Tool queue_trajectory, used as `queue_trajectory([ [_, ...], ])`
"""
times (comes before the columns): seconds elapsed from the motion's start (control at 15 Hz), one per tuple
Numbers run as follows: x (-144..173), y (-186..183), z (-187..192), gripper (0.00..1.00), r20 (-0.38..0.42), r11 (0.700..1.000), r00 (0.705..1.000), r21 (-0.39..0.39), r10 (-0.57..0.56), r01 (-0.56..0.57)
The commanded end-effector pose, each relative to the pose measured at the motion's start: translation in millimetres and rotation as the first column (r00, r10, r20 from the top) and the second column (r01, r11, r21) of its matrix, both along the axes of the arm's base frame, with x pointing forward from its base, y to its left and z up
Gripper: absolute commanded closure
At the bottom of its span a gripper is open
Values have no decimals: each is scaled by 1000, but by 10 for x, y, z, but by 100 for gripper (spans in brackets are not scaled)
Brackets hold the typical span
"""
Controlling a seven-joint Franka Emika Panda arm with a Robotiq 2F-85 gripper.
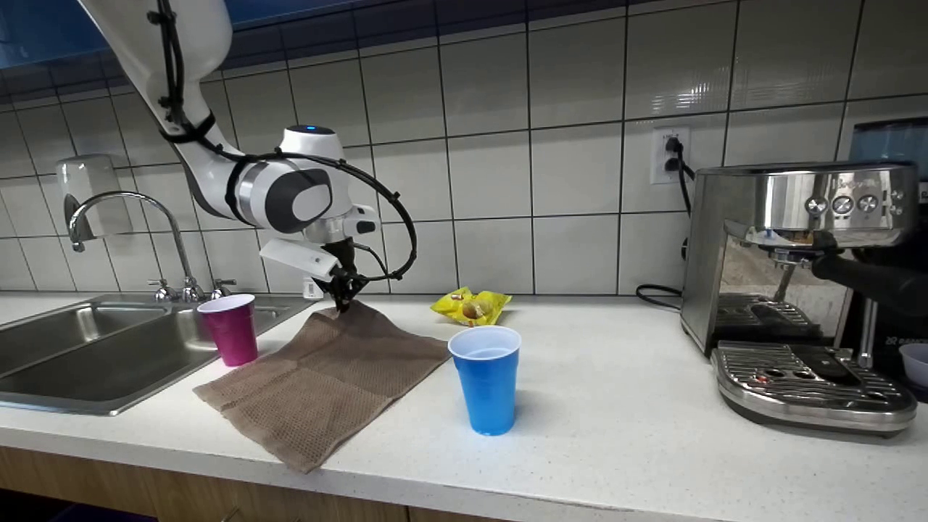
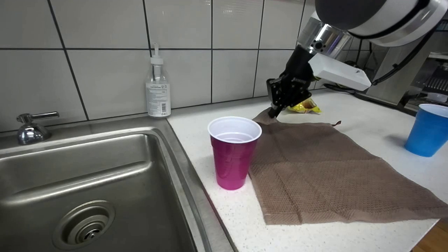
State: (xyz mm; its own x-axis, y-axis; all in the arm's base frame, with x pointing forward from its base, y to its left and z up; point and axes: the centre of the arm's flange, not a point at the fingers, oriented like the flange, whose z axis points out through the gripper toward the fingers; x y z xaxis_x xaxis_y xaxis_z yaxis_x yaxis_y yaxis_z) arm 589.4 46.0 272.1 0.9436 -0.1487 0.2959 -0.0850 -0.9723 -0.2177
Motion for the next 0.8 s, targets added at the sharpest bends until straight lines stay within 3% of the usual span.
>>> queue_trajectory([
  [0.0,-260,-51,206,99,-24,1000,1000,3,1,-1],
  [0.73,-601,-167,422,99,-59,1000,998,-18,-23,22],
])
